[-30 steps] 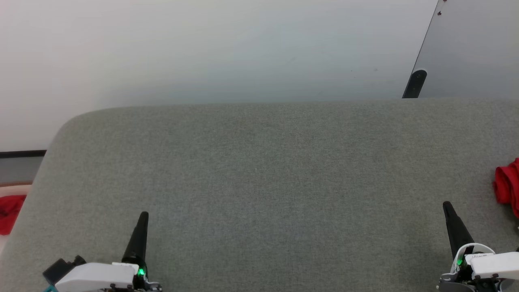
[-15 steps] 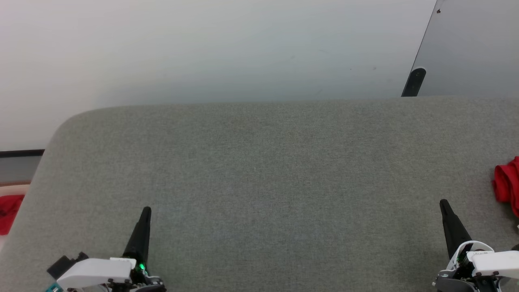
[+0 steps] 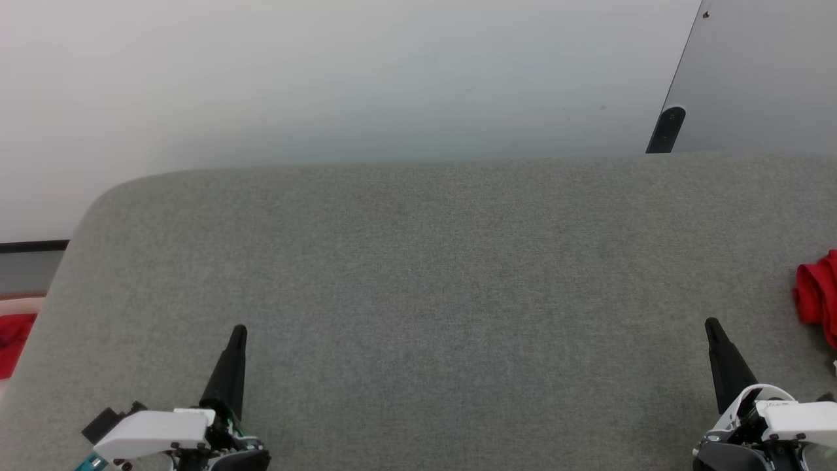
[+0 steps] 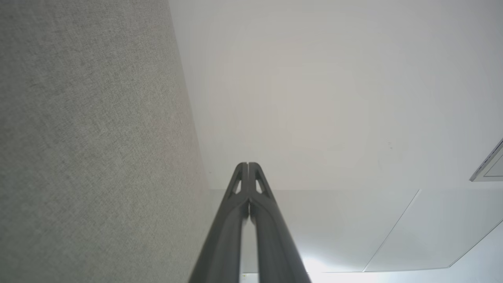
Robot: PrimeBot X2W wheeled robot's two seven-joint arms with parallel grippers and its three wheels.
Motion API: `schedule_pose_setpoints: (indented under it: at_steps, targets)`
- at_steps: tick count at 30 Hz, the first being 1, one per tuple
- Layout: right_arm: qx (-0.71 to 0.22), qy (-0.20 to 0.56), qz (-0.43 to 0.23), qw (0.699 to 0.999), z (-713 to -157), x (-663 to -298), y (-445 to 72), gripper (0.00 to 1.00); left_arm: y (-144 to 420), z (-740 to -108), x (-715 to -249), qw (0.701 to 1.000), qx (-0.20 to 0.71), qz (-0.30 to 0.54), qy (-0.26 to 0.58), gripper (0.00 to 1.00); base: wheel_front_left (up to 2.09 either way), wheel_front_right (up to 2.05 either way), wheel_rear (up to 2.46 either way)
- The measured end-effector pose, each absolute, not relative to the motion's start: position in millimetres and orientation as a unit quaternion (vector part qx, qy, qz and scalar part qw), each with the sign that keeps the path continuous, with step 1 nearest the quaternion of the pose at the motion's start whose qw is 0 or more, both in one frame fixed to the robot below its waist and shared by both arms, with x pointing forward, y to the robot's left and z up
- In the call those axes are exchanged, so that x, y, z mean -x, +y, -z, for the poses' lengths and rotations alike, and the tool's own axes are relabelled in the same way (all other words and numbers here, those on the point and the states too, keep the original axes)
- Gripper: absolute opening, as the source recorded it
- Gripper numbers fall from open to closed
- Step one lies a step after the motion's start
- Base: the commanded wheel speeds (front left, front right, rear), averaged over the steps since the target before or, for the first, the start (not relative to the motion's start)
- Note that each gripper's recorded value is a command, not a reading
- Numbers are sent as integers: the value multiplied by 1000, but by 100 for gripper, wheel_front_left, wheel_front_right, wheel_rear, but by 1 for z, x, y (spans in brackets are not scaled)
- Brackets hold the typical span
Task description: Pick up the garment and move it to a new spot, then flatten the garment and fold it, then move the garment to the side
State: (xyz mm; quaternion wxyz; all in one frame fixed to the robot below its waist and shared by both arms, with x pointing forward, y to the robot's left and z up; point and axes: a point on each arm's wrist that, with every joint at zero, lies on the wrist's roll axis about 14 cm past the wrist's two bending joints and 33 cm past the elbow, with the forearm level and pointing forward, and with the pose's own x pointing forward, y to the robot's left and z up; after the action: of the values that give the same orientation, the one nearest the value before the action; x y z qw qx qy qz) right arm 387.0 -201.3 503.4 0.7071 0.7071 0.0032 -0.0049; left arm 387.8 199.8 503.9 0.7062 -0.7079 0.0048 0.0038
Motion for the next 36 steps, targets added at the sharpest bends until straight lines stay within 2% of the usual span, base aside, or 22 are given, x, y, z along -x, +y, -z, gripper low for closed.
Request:
schedule_pose_setpoints:
  at_steps: [36]
  targets:
    - [-708,1,2,707,-506,-388,-201,0,200,-504,-388,706,708,-4,4,0,0,0,0]
